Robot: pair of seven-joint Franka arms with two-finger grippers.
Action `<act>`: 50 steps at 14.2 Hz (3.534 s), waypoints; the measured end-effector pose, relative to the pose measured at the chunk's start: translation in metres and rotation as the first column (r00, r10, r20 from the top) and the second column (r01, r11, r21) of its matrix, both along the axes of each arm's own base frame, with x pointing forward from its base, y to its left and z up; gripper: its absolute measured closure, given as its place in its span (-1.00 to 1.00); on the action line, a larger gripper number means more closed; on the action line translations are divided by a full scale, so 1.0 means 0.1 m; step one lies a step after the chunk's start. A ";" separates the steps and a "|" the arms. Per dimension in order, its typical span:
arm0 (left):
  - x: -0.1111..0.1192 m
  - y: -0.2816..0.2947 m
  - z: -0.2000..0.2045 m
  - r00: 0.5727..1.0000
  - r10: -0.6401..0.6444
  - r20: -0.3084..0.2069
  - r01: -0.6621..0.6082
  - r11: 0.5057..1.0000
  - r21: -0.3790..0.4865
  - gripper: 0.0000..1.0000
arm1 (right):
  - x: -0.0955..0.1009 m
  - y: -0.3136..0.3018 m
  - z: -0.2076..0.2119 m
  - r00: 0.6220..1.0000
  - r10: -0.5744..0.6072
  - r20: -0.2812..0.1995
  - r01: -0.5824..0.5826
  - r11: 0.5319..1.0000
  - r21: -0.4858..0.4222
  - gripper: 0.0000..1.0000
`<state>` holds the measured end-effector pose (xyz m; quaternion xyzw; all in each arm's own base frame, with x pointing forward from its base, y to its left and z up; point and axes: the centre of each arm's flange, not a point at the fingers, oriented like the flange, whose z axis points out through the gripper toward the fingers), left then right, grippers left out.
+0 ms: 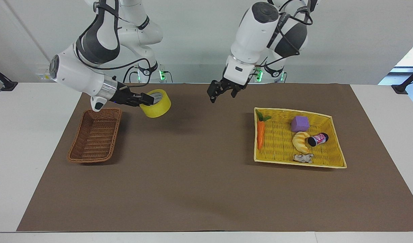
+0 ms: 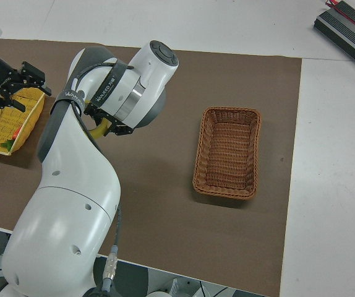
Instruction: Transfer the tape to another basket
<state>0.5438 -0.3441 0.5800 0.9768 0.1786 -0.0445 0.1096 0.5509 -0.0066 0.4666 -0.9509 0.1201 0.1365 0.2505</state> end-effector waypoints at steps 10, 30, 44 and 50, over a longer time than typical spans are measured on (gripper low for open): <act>0.75 2.02 -0.16 0.971 -0.236 0.046 0.234 0.972 0.034 -1.00 | 0.22 -1.69 -0.78 0.879 0.455 0.141 -0.367 0.836 -0.409 0.42; 0.24 2.89 0.44 0.865 -0.500 0.044 0.485 0.855 0.181 -1.00 | 0.30 -1.89 -1.14 0.839 0.527 0.139 -0.433 0.799 -0.418 -1.00; 0.12 2.90 0.65 0.853 -0.521 0.026 0.504 0.835 0.220 -1.00 | 0.23 -0.59 0.59 0.982 0.147 0.122 -0.083 0.903 -0.422 -1.00; 0.11 2.92 0.64 0.855 -0.519 0.018 0.503 0.837 0.217 -1.00 | 0.03 -0.54 1.68 0.984 0.119 0.129 -0.053 0.904 -0.425 -1.00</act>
